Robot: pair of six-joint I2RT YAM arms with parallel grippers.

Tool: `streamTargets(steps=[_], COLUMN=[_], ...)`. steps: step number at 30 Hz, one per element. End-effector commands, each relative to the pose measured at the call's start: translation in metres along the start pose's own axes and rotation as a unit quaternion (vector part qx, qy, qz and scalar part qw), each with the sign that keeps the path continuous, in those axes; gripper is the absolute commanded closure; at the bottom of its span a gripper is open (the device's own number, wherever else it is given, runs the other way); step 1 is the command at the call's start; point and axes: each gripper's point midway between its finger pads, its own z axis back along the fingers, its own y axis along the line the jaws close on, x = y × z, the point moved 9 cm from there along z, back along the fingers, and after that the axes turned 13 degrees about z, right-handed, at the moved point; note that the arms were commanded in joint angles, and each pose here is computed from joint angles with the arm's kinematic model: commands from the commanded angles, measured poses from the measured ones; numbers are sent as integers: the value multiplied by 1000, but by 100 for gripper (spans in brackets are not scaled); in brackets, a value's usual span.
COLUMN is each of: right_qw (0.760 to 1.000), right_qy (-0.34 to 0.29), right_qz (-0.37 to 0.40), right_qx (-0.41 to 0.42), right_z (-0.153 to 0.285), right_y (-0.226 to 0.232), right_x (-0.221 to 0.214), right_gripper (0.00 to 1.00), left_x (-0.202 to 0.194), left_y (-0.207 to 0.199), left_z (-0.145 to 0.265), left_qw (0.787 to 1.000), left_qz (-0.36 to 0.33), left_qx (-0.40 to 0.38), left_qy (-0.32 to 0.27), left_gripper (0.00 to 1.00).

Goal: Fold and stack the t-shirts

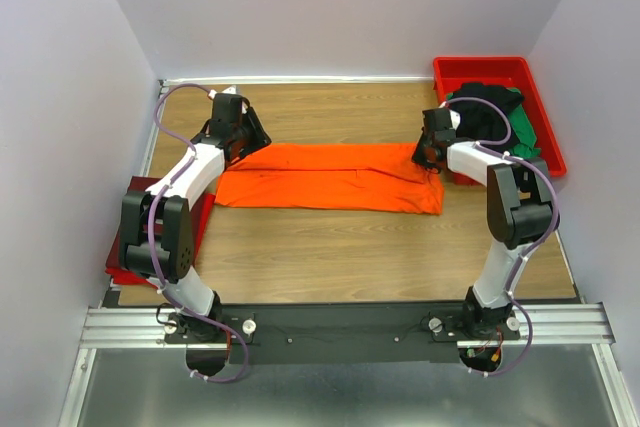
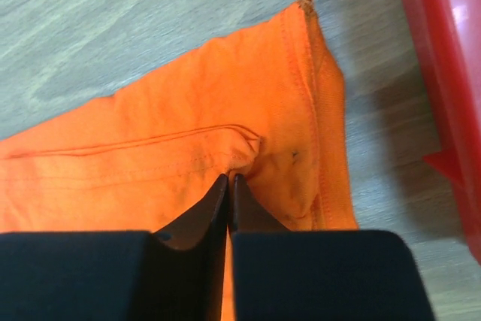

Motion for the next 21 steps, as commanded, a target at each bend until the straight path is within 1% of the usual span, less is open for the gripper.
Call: streamTargets(steps=[1,8,15,16,17,18,21], right_qw=[1000,998,995,995,993,992,991], right_qy=[-13,-10,-18,-11,-3,-8,6], right_qz=[-5,-6,-2,0,3,2,3], right_qx=[28,67,101,99,115,126,136], right_z=[13,33,61,62,64,71,77], right_y=[5,6,3,0,2,2,-3], right_x=[7,0,-8,-16,-22,-22,-41], right_gripper=[91,96,96,96,96,96,97], left_x=[1,0,-6,-7,-7,-7,-8], left_y=[-5,-7,-6,-5,-5,-5,-4], left_z=[3,4,-1,-2,-2,-3,-6], left_qw=[1000,1000,1000,1000,1000,1000,1000], left_qz=[-8,-10,-7,-7,-6,-5,-1], left_qx=[-10,-14,-15,-12,-12,-12,-8], left_qy=[-2,0,14,16,16,17,21], left_gripper=[48,48,48,48,48,48,48])
